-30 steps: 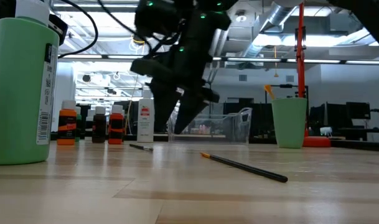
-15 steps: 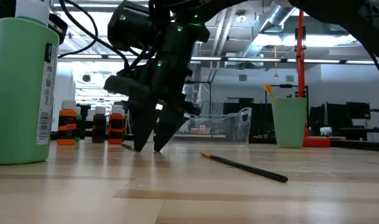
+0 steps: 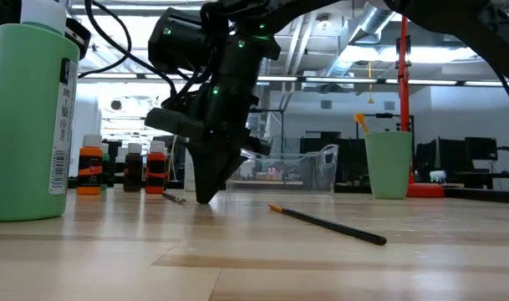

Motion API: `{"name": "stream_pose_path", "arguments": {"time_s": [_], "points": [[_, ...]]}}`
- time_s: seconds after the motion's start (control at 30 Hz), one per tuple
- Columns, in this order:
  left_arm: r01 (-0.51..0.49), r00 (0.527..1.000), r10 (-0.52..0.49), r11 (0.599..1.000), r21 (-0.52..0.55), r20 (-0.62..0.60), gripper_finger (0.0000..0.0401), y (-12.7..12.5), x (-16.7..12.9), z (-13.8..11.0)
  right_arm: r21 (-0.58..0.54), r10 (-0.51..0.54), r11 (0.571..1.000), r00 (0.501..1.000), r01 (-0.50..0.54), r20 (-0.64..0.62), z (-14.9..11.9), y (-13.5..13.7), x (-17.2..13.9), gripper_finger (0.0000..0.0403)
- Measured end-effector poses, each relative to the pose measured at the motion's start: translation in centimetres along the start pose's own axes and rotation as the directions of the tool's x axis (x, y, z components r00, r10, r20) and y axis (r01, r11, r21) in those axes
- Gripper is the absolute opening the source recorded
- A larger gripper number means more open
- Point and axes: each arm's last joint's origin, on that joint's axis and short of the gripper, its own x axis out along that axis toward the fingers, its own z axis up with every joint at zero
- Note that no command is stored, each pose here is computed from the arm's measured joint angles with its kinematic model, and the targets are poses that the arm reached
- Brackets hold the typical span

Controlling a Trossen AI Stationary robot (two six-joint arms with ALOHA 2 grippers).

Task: Pick & Place Paint Supplies
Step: Put the silver paint brush into the green cup

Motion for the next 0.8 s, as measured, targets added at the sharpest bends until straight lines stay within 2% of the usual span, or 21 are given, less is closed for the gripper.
{"name": "stream_pose_path", "arguments": {"time_s": [0.23, 0.4, 0.63, 0.8], "points": [[0.001, 1.000, -0.001, 1.000, 0.000, 0.002, 0.0002, 0.0, 0.0, 0.0, -0.013, 0.005, 1.000, 1.000, -0.006, -0.028, -0.1, -0.5, -2.1, 0.0039], [0.000, 1.000, 0.000, 1.000, 0.000, 0.003, 0.0002, 0.0, 0.0, 0.0, 0.028, 0.057, 0.998, 0.997, -0.059, 0.056, 0.7, -0.3, -4.6, 0.0089], [0.001, 1.000, -0.001, 1.000, 0.000, 0.002, 0.0002, 0.0, 0.0, 0.0, 0.048, 0.109, 0.992, 0.985, -0.117, 0.131, 1.4, 0.5, -3.4, 0.0168], [0.000, 1.000, 0.000, 1.000, 0.000, 0.003, 0.0002, 0.0, 0.0, 0.0, 0.069, 0.125, 0.988, 0.983, -0.135, 0.136, 1.4, 0.9, -1.9, 0.0193]]}}
